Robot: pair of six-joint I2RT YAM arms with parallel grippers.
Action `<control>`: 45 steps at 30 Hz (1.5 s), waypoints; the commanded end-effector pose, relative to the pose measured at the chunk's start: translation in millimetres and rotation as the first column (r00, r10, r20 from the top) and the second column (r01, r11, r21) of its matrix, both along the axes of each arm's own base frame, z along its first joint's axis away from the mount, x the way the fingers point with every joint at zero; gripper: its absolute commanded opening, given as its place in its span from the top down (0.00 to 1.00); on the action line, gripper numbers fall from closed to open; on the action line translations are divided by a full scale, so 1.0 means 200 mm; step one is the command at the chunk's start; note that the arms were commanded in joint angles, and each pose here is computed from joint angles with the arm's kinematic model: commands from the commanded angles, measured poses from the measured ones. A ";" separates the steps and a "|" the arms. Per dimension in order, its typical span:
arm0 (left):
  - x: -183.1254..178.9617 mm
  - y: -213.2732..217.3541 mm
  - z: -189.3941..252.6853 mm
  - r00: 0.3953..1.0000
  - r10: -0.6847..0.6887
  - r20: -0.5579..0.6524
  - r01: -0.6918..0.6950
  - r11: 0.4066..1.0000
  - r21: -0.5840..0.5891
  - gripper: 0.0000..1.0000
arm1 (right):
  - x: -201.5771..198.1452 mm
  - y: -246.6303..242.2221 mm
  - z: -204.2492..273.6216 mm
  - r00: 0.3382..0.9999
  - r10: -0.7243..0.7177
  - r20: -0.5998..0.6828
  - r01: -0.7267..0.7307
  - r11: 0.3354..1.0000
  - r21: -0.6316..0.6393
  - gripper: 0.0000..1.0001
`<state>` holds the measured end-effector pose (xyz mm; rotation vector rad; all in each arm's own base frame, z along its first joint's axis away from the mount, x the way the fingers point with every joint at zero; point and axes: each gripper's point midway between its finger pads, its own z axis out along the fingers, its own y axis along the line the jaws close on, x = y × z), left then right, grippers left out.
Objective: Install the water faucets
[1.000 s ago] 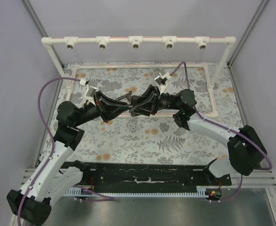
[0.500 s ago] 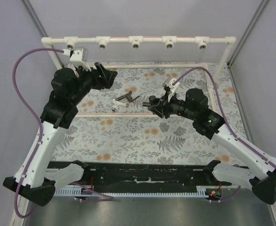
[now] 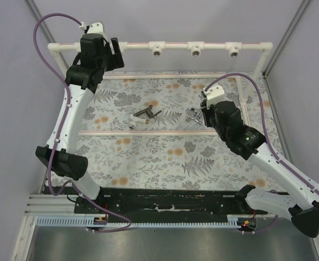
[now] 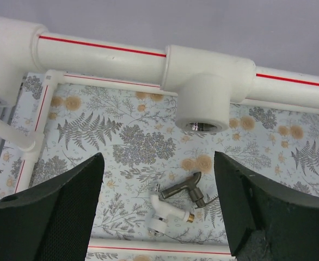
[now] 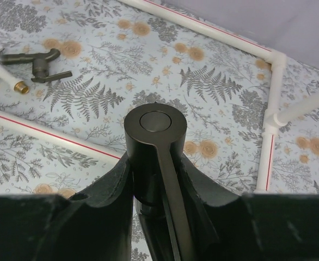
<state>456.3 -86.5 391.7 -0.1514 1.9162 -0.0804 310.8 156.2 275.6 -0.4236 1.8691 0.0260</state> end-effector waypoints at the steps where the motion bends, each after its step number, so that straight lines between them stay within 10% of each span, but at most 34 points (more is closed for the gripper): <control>1: 0.07 -0.05 0.09 0.997 -0.063 0.047 0.062 0.998 0.007 0.16 | 0.04 -0.11 0.28 0.980 -0.125 0.156 0.113 0.990 0.080 1.00; 20: 0.26 -0.13 0.06 0.991 -0.123 0.053 0.120 0.991 0.063 0.35 | 0.09 -0.21 0.30 0.964 -0.214 0.158 0.204 0.976 0.078 1.00; 32: 0.04 -0.10 0.19 0.996 -0.077 0.055 0.066 0.982 0.178 0.98 | 0.16 -0.37 0.41 0.940 -0.258 0.224 0.245 0.966 0.084 1.00; 45: -0.45 -0.08 0.17 0.999 -0.015 -0.049 0.029 0.957 0.290 0.92 | 0.18 -0.42 0.49 0.921 -0.223 0.320 0.207 0.975 0.084 1.00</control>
